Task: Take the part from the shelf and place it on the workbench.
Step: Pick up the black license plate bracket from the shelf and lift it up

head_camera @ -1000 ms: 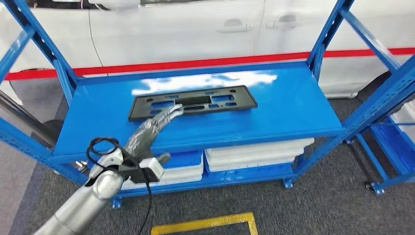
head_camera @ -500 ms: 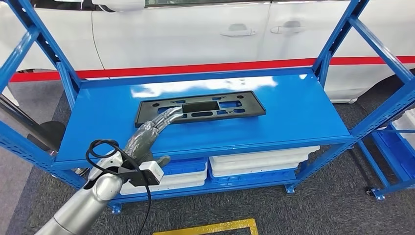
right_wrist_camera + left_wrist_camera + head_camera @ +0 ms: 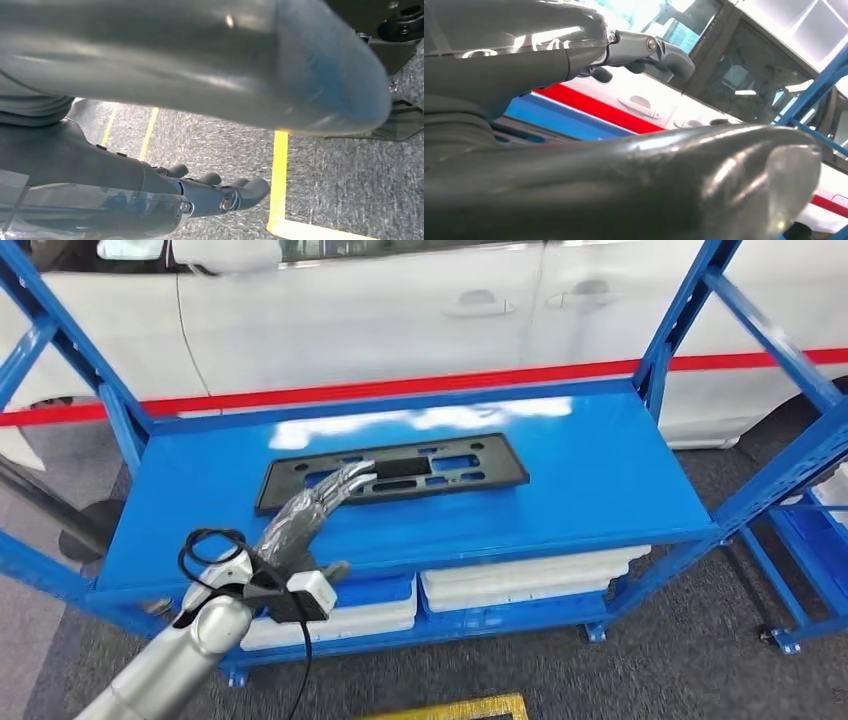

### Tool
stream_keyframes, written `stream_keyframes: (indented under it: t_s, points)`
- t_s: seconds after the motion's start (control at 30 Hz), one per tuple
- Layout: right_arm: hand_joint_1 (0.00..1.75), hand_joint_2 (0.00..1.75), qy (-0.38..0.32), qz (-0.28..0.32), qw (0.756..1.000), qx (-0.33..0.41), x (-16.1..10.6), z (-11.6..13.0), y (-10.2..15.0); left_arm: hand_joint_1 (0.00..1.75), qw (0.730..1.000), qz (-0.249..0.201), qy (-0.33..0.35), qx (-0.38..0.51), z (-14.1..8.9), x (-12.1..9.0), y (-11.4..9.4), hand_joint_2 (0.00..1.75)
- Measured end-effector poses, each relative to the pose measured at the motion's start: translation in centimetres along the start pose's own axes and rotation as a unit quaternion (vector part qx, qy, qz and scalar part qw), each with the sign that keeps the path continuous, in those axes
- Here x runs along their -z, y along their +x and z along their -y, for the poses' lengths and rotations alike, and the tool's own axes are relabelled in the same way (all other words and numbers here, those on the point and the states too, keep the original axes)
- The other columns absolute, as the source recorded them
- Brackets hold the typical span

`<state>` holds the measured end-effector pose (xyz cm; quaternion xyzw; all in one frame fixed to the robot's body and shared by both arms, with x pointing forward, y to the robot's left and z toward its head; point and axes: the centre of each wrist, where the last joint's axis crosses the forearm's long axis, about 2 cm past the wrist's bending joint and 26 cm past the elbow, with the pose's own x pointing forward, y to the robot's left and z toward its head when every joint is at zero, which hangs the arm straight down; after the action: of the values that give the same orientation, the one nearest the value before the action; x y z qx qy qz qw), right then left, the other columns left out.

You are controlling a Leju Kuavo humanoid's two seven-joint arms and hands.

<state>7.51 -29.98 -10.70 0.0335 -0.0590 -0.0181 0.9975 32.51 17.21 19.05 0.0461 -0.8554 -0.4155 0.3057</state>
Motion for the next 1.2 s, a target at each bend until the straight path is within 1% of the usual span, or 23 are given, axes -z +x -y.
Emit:
stream_keyframes:
  t_s: [0.2,0.57,1.2]
  points:
    - [0.00,0.00,0.000,0.001,1.000,0.000,0.00,0.01,-0.06,0.00,1.000,-0.005,-0.005,-0.002,0.45,-0.36,0.10,0.00]
    - [0.00,0.00,0.008,0.003,1.000,0.000,0.02,-0.30,0.02,0.00,1.000,0.005,-0.007,0.000,0.37,-0.02,0.50,0.00]
    - [0.00,0.00,0.004,0.001,1.000,0.000,0.02,-0.20,-0.06,0.00,1.000,0.005,-0.010,-0.002,0.67,-0.11,0.63,0.00]
